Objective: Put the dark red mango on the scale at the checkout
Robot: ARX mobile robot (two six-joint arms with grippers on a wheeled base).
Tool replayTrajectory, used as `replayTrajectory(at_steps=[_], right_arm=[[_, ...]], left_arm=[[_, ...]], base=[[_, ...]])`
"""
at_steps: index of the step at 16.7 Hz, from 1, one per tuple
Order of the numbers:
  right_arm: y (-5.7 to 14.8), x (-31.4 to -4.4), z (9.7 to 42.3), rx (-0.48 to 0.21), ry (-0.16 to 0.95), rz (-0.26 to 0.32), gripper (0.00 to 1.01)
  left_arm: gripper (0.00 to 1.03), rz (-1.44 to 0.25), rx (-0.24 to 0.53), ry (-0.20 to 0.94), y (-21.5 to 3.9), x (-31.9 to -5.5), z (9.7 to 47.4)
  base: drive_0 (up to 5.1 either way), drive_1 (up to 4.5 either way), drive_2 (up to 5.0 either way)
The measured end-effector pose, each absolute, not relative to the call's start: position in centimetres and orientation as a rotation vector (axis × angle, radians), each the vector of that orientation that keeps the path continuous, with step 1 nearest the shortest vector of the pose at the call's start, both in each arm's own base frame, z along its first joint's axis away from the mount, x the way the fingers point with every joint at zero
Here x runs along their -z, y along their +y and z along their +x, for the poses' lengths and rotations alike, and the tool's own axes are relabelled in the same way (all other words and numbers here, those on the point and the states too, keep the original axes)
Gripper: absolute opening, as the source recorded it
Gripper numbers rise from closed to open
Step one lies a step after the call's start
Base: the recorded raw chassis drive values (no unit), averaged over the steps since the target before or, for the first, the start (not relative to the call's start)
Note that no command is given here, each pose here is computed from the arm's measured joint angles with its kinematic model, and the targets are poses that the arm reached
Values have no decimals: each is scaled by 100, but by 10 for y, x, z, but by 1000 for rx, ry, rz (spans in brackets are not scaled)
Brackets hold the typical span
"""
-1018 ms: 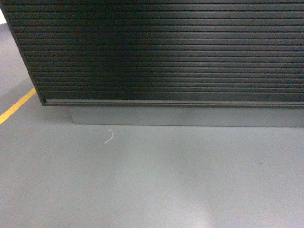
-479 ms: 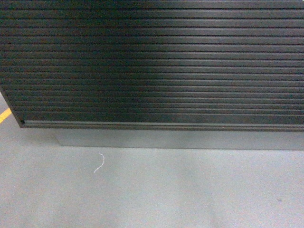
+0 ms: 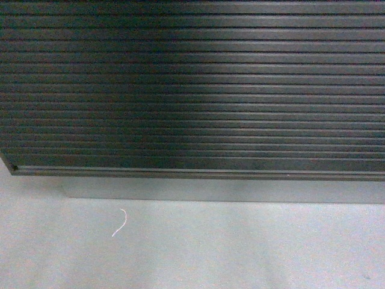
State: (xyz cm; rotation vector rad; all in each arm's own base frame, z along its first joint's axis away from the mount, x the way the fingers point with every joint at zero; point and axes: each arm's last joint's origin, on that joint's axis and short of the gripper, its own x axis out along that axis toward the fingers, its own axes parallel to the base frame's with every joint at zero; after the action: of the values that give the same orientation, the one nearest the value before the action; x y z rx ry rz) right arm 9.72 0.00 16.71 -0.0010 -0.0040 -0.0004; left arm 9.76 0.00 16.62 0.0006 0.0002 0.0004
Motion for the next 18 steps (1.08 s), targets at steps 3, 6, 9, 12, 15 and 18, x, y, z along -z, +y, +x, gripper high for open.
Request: replayTrajectory(at_steps=[3,6,9,12,15,18], right_arm=[[0,-167,97,0,-3,-1,98],[0,-166,97,0,9,-1,98],[0,-167,97,1,0,-1,98],[0,-167,97,0,-4,-1,98],[0,-167,97,0,-4,-1,98],[0,-167,97,0,-4,-1,98]], left_arm=[[98,1,0,4,0,-166,98],[98,1,3,9,0,-165,98],[98,1,0,2,0,-166,98],[98,0,0,1,0,-166,98],[98,1,0,1,0,-166,98],[98,1,0,1,0,-166,98]], base=[[2,433,-430],[-1,142,-145],[0,0,0],[0,0,0],[0,0,0],[0,0,0]])
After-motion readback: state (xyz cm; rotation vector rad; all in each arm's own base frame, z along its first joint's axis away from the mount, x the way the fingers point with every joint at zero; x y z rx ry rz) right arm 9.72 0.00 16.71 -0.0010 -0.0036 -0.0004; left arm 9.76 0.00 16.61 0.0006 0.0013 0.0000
